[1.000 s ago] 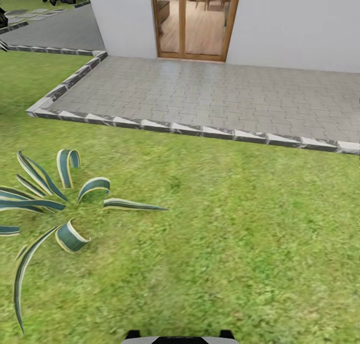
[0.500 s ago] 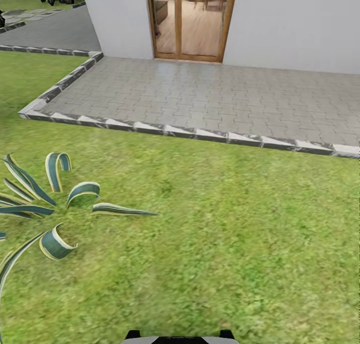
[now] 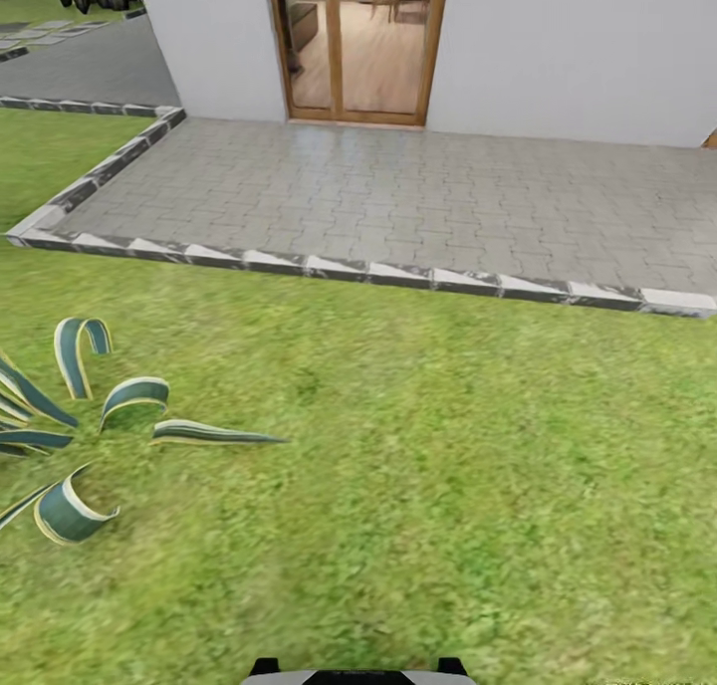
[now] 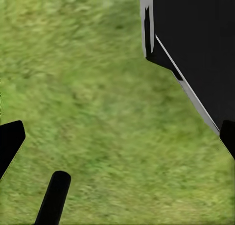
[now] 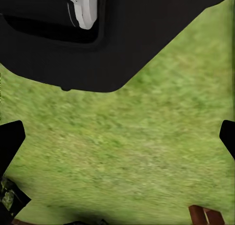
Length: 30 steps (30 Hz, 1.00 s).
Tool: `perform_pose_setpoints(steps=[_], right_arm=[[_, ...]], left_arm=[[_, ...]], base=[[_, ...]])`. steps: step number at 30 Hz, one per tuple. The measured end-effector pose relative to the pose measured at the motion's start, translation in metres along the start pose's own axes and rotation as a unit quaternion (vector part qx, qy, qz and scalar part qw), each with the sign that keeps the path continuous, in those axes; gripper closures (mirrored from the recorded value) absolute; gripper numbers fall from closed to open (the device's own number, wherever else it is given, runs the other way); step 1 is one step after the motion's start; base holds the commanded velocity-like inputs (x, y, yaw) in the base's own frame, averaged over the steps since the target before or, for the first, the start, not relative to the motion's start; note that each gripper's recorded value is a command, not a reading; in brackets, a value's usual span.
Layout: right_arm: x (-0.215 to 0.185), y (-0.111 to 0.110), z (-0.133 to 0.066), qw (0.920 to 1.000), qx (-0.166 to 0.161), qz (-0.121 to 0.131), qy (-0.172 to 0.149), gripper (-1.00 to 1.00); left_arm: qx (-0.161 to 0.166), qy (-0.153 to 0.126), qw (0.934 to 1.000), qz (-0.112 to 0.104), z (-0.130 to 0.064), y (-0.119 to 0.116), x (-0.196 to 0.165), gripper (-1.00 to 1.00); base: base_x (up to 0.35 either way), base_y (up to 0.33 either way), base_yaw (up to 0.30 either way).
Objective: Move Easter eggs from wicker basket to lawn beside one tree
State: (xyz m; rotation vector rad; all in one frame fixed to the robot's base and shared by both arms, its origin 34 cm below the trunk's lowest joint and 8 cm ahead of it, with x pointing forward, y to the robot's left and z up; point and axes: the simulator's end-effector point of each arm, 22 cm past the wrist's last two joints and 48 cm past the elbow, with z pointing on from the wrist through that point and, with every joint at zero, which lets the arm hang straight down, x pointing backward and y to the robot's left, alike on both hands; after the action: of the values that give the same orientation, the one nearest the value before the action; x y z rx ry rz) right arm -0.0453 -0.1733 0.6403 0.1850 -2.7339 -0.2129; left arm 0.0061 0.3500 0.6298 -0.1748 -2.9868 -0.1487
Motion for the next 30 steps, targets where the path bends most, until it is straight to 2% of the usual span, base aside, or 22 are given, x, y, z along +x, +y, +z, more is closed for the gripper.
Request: perform_pose_setpoints(steps=[23, 30], right_arm=[[-0.0055, -0.0016, 0.0001, 1.0, 0.001, 0.005, -0.008, -1.0], [-0.0075, -0.0035, 0.0001, 0.9999, 0.003, 0.006, -0.011, -1.0]], left_arm=[[-0.001, -0.007, 1.0, -0.001, 0.0009, 0.0005, -0.0053, -1.0], [0.001, -0.009, 1.0, 0.003, 0.0011, -0.0007, -0.0071, -1.0]], base=[[0.124, -0.251, -0.269], [0.012, -0.101, -0.271]])
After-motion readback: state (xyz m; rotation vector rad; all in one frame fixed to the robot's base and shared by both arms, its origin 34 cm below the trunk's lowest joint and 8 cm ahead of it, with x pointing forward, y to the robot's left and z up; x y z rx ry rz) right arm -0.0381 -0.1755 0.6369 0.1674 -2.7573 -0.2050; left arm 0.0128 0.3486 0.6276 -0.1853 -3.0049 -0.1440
